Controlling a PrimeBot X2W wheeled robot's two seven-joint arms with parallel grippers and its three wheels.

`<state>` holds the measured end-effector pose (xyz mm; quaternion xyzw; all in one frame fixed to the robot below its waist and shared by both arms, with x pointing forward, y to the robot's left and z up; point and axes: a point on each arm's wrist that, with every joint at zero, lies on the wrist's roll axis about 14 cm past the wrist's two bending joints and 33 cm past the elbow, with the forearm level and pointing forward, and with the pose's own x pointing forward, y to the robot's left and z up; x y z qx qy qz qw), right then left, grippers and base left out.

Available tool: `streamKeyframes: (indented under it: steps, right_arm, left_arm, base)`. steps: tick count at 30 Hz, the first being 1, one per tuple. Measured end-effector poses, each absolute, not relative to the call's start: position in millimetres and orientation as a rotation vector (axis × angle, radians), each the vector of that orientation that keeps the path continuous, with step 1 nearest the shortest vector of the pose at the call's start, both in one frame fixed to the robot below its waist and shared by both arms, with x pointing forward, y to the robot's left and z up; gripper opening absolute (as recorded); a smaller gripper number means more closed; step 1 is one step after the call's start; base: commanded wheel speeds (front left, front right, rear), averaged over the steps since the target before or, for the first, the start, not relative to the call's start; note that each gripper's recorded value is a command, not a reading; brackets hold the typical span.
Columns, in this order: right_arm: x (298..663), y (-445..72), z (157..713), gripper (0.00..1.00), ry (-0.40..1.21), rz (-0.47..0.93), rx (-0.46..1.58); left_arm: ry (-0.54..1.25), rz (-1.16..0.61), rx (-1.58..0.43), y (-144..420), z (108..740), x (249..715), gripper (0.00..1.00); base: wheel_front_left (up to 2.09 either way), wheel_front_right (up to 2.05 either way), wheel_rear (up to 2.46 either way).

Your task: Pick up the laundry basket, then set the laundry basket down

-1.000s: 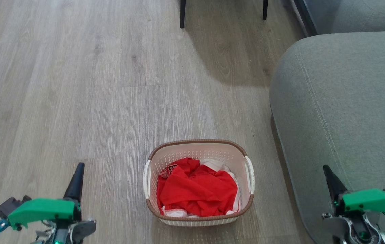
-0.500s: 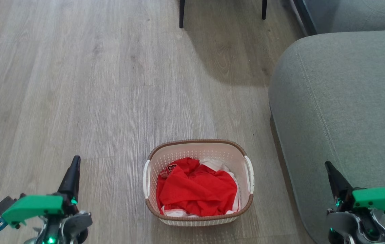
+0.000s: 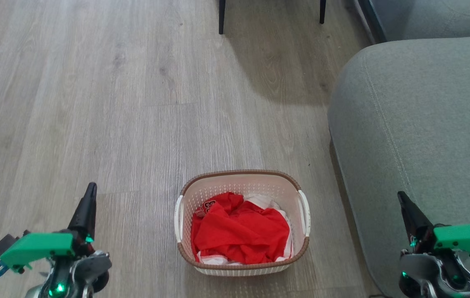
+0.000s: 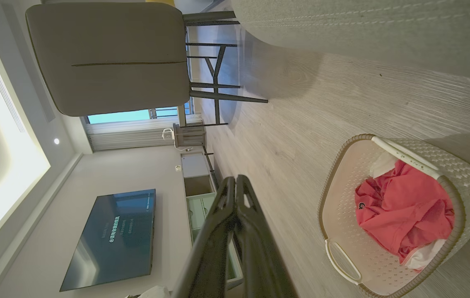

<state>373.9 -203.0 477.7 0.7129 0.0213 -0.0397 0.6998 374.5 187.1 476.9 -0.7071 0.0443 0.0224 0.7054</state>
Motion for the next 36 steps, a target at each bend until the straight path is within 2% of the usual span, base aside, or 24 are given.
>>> streamKeyframes:
  steps: [36]
  right_arm:
    - [373.7,-205.3,477.9,0.0,0.045,-0.09,1.59]
  left_arm:
    - [0.087,0.059,-1.577,191.4,477.3,374.4,0.0]
  base:
    - [0.0,0.0,0.0]
